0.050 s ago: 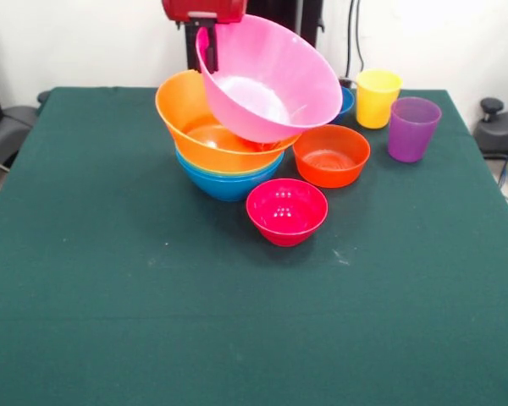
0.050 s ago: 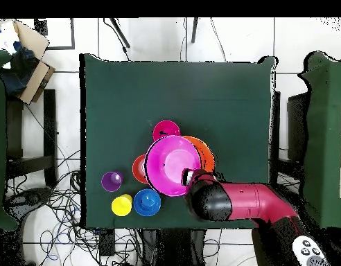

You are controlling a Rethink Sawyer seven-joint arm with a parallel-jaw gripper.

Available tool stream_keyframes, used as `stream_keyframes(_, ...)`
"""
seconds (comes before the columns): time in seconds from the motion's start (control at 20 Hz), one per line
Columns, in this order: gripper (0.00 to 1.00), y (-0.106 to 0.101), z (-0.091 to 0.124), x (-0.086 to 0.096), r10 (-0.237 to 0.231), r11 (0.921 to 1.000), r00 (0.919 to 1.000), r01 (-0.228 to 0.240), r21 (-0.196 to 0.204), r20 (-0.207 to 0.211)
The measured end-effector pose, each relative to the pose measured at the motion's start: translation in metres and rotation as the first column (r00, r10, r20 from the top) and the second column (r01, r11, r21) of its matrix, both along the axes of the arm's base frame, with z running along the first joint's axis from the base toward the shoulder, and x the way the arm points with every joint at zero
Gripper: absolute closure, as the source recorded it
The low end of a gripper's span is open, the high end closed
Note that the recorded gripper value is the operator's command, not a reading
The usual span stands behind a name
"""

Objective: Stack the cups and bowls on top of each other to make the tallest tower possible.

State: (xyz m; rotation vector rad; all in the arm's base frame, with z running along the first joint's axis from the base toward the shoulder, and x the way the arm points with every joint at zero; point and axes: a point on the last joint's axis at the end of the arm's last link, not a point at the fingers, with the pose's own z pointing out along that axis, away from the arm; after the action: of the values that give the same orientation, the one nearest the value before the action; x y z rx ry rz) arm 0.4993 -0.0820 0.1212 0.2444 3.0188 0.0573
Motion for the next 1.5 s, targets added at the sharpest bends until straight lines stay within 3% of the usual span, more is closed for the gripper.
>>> stream_keyframes(0.7, 1.00, -0.021, -0.012, 0.013, -0.044, 0.9988, 0.9990, 0.044, 0.023, 0.009)
stream_keyframes(1.45, 1.00, -0.023, -0.018, 0.009, -0.004, 1.0000, 1.0000, 0.004, 0.004, 0.009)
stream_keyframes(1.5, 0.00, -0.023, -0.018, 0.009, -0.004, 1.0000, 0.9999, 0.004, 0.005, 0.009)
